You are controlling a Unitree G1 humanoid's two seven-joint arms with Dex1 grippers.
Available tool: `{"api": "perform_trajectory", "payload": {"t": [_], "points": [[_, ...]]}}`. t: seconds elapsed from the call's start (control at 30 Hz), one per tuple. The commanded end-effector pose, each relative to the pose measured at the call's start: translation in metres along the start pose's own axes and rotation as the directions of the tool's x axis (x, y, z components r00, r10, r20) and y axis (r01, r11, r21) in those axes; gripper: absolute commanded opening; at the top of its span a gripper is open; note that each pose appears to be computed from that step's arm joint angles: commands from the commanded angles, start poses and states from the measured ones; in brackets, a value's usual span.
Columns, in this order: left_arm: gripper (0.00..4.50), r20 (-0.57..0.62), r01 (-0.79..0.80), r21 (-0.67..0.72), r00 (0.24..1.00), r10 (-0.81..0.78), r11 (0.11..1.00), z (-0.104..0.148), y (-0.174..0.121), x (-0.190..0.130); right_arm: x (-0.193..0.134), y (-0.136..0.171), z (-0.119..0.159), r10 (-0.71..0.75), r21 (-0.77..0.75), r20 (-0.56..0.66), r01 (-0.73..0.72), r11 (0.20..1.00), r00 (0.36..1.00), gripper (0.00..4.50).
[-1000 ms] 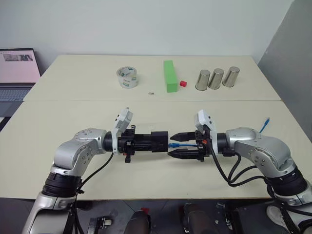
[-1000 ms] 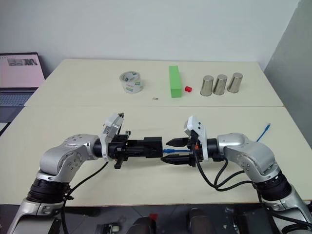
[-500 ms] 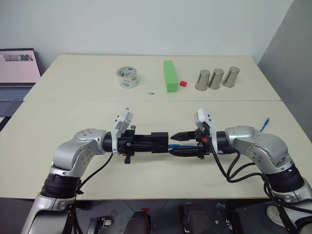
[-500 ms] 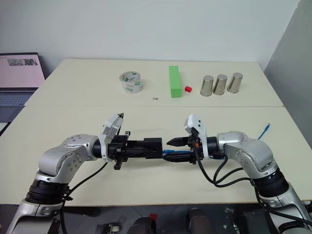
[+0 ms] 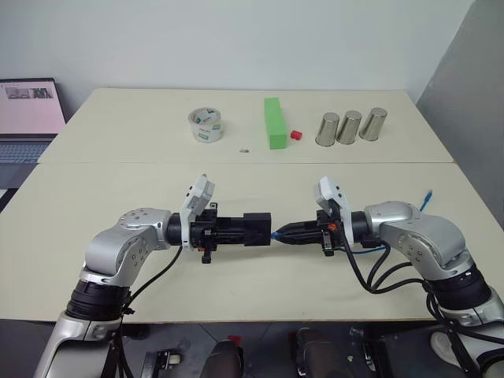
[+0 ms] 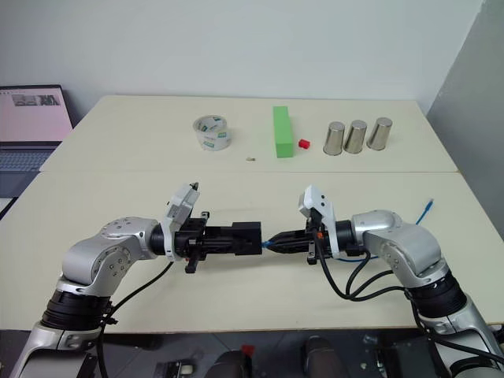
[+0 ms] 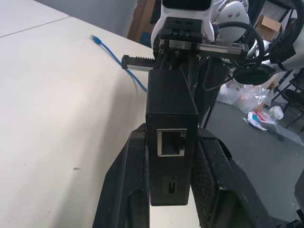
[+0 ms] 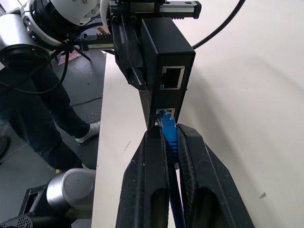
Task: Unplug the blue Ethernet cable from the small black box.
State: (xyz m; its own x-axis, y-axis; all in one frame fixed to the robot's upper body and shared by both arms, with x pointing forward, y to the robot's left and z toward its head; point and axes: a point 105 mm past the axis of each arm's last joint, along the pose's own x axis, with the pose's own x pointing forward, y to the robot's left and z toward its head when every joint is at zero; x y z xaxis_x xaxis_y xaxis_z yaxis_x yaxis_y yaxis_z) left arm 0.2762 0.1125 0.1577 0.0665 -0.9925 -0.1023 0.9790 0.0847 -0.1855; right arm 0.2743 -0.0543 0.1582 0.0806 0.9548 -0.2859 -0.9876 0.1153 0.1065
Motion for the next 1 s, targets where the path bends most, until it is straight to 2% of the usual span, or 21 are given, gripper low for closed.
{"api": "perform_trajectory", "payload": {"t": [0.03, 0.23, 0.57, 0.83, 0.9, 0.93, 1.0], "points": [[0.77, 0.014, 0.068, 0.060, 0.998, -0.069, 0.996, 0.011, -0.012, 0.005, 0.002, 0.002, 0.012, 0.019, -0.065, 0.001, -0.018, 0.998, 1.000, 0.01], [0.77, -0.007, 0.076, 0.056, 0.997, -0.076, 0.996, 0.006, -0.014, 0.006, 0.001, 0.002, 0.012, 0.038, -0.071, -0.021, -0.040, 0.997, 0.999, 0.01], [0.77, -0.039, 0.020, 0.072, 0.999, -0.017, 0.997, 0.005, -0.006, -0.008, -0.020, -0.005, -0.001, 0.010, -0.065, -0.088, -0.016, 0.998, 0.996, 0.01], [0.77, -0.038, 0.019, 0.074, 0.999, -0.016, 0.997, 0.005, -0.006, -0.005, -0.018, -0.001, 0.008, 0.011, -0.070, -0.045, -0.014, 0.997, 0.999, 0.01], [0.77, -0.039, 0.028, 0.072, 0.999, -0.025, 0.997, 0.004, -0.008, -0.002, -0.016, 0.004, 0.010, 0.035, -0.066, -0.039, -0.037, 0.997, 0.999, 0.72], [0.77, -0.039, 0.033, 0.071, 0.999, -0.030, 0.997, 0.003, -0.008, -0.001, -0.016, 0.007, 0.010, 0.048, -0.064, -0.040, -0.051, 0.997, 0.998, 0.86], [0.77, -0.039, 0.041, 0.070, 0.999, -0.038, 0.997, 0.003, -0.009, 0.001, -0.014, 0.010, 0.011, 0.063, -0.054, -0.036, -0.065, 0.996, 0.997, 1.45]]}}
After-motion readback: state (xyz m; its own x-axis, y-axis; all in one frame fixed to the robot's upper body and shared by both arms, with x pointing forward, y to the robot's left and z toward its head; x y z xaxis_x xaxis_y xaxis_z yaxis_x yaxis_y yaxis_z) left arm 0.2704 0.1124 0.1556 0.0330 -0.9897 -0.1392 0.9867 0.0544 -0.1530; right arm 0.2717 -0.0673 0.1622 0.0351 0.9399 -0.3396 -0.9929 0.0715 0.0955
